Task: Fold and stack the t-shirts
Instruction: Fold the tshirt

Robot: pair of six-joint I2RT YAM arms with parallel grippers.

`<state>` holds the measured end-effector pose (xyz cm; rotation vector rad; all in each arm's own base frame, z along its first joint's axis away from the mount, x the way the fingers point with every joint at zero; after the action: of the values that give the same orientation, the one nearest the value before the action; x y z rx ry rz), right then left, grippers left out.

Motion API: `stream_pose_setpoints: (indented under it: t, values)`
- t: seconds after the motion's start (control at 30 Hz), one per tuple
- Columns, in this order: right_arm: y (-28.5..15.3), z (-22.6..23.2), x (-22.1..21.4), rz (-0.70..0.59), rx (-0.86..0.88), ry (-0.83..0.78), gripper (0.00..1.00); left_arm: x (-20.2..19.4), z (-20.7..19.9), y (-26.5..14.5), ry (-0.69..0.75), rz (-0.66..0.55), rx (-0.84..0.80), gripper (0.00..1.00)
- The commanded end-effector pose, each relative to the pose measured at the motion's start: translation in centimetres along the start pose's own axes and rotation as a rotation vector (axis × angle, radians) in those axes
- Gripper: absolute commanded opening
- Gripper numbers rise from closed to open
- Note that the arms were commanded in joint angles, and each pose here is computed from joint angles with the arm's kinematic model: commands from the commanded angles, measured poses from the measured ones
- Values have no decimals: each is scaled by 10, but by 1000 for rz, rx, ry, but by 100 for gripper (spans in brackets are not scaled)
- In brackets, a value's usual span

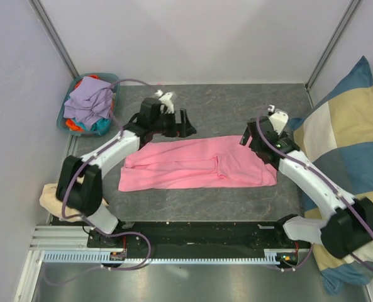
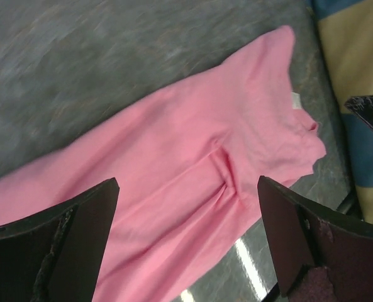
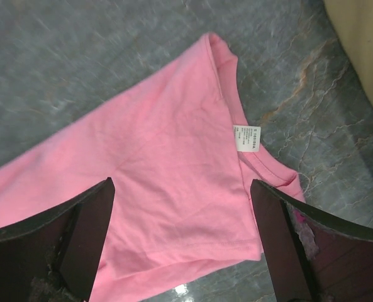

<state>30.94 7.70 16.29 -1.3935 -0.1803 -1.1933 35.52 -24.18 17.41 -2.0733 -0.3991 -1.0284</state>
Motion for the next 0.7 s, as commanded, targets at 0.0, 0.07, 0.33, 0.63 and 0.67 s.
stream_pose_setpoints:
  t: [0.0,0.07,0.33,0.63,0.67]
  values:
    - [-35,-14,12,-17,63,72,98,52,-46,45,367,-63,-213,100]
    - [-49,-17,14,-16,116,93,98,31,-47,85,409,38,-296,100]
    - [-85,-24,23,-21,227,102,98,19,-54,163,598,142,-369,100]
    - [-89,-27,19,0,245,83,98,-17,-49,206,654,215,-367,100]
    - [-89,-27,16,8,245,80,98,-20,-49,208,658,221,-369,100]
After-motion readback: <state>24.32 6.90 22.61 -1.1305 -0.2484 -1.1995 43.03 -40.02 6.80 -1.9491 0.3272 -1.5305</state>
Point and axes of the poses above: each gripper's point midway between its finger pads, its own y axis out along the fingers, its own z axis along the line the jaws close on, x = y × z, the point moved 2 cm from there along -y, back along the fingers, and after that the axes turned 12 degrees about y, right-handed, at the moved point
